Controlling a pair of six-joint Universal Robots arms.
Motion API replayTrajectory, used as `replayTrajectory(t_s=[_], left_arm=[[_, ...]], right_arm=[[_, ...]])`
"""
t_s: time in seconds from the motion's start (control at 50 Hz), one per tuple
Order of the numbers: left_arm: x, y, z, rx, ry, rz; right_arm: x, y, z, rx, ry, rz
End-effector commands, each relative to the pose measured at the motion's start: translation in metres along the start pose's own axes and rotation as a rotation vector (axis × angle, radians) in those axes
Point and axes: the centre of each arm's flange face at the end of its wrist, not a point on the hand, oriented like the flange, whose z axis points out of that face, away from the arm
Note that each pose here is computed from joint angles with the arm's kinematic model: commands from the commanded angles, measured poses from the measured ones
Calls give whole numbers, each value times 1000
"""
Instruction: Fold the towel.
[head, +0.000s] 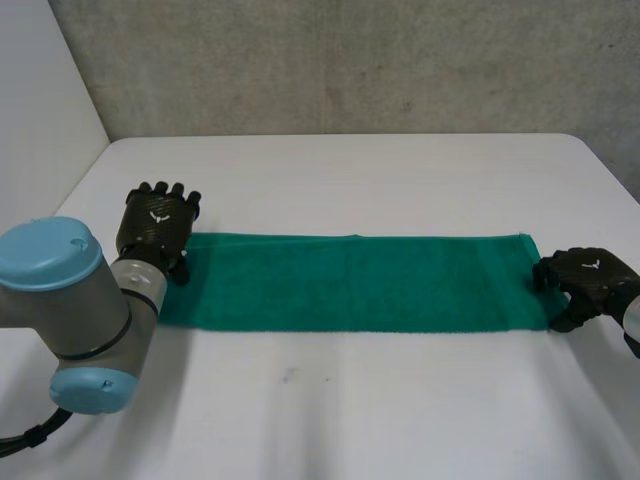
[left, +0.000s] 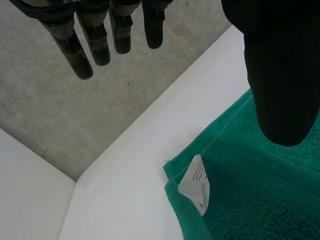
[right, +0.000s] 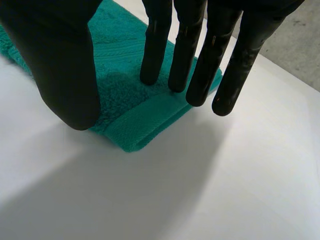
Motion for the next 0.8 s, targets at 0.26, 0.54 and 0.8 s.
replayTrajectory(t_s=[0.26, 0.54, 0.8], left_arm=[[0, 0, 0, 1, -1, 0], [-3, -3, 0, 7, -9, -1], [-4, -5, -1, 9, -14, -2]], right_arm=[[9, 2, 7, 2, 39, -10], [115, -1, 3, -136, 495, -151], [54, -101, 10, 95, 381, -232]])
